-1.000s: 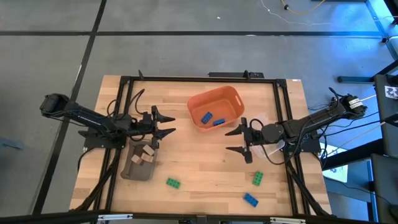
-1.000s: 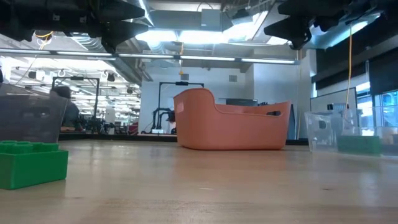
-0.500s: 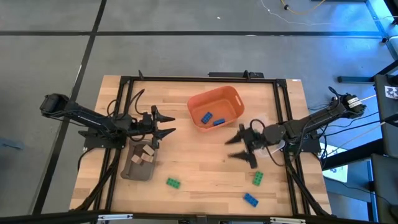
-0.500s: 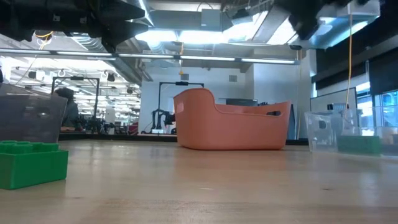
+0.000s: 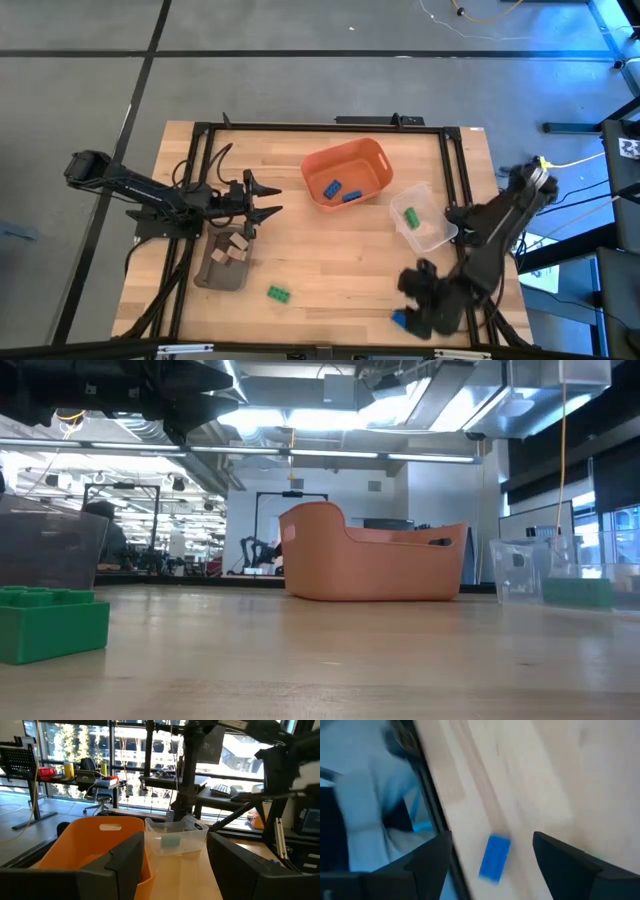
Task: Sort & place blocks by color
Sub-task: Put the blue game piece into the orange bin
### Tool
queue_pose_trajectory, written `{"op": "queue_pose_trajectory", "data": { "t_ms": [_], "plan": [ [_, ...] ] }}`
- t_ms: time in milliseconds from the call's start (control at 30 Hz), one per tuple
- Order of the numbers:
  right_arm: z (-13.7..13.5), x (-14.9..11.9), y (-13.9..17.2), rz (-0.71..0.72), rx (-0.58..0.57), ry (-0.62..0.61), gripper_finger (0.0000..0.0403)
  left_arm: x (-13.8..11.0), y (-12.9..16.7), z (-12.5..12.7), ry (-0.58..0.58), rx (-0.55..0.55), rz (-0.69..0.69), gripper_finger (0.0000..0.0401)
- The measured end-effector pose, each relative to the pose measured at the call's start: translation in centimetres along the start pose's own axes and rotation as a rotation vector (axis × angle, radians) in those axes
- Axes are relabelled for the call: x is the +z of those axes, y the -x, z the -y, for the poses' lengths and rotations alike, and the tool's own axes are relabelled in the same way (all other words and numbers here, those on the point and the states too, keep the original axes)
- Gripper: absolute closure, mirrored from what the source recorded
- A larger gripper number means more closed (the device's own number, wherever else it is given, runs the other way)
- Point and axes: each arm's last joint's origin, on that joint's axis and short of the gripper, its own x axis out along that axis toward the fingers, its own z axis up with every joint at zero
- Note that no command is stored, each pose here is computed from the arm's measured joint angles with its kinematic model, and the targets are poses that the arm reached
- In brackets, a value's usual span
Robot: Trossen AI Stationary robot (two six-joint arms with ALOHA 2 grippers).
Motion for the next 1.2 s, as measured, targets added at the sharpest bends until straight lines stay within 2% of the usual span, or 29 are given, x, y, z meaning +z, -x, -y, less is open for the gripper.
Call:
{"op": "queue_pose_trajectory", "data": {
  "t_ms": [133,267,400,600,767,1200],
  "plan": [
    [-2.6,-1.6,-2.1,-0.163,-0.077,-0.131,0.0123,0.0,0.0,0.0,0.001,-0.001,0.000,0.0193],
    [-4.2,-2.3,-4.5,-0.241,-0.116,-0.176,0.0123,0.0,0.0,0.0,-0.001,0.001,0.000,0.0193],
    [-4.3,-2.4,-7.1,-0.255,-0.188,-0.194,0.0123,0.0,0.0,-0.1,-0.014,0.007,0.001,0.0193],
    [-3.1,-2.7,-10.4,-0.361,-0.324,-0.252,0.0123,0.0,0.0,-0.1,-0.014,0.006,0.002,0.0193],
    [-3.0,-3.2,-11.3,-0.392,-0.355,-0.248,0.0123,0.0,0.0,-0.1,-0.014,0.006,0.001,0.0193],
    [-3.1,-3.4,-12.4,-0.382,-0.348,-0.247,0.0123,0.0,0.0,-0.1,-0.016,0.006,0.001,0.0193]
  ]
}}
